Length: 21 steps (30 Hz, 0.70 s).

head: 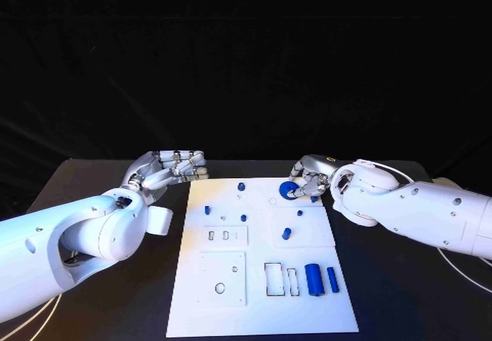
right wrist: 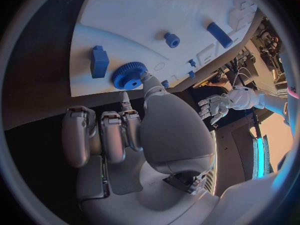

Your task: Assemble the parts on the task board

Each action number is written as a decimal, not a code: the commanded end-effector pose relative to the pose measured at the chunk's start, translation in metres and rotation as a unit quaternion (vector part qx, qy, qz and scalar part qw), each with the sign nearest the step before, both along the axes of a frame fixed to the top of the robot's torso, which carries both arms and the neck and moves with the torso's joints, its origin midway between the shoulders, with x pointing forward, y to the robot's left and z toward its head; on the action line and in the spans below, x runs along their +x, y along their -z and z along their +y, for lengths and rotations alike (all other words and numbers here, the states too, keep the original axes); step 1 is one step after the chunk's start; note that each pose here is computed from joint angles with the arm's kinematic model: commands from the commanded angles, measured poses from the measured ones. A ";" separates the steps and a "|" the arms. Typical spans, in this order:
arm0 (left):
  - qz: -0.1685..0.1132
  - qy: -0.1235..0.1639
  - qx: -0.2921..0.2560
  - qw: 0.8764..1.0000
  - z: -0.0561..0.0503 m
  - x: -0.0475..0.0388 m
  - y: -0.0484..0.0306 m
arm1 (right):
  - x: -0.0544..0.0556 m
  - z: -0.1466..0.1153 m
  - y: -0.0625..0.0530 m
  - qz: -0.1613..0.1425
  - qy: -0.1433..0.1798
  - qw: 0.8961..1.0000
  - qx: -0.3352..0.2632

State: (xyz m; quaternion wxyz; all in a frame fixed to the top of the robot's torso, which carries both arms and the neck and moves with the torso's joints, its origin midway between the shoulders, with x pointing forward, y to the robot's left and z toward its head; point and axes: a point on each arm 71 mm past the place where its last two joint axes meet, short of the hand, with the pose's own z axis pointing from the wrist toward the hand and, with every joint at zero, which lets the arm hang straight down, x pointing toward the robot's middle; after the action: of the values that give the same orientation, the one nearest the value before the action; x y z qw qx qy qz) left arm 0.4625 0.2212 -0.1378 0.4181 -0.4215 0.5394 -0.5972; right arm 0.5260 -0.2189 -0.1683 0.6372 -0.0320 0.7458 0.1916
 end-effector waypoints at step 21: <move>-0.002 0.009 -0.003 1.000 -0.002 -0.0002 -0.0014 | -0.001 0.002 0.007 0.012 -0.010 1.000 -0.023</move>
State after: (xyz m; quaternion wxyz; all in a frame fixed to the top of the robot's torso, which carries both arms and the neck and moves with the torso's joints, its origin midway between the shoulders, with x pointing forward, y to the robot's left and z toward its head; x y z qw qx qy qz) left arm 0.4626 0.2215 -0.1379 0.4179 -0.4219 0.5398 -0.5967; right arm 0.5264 -0.2175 -0.1699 0.6343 -0.0382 0.7485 0.1896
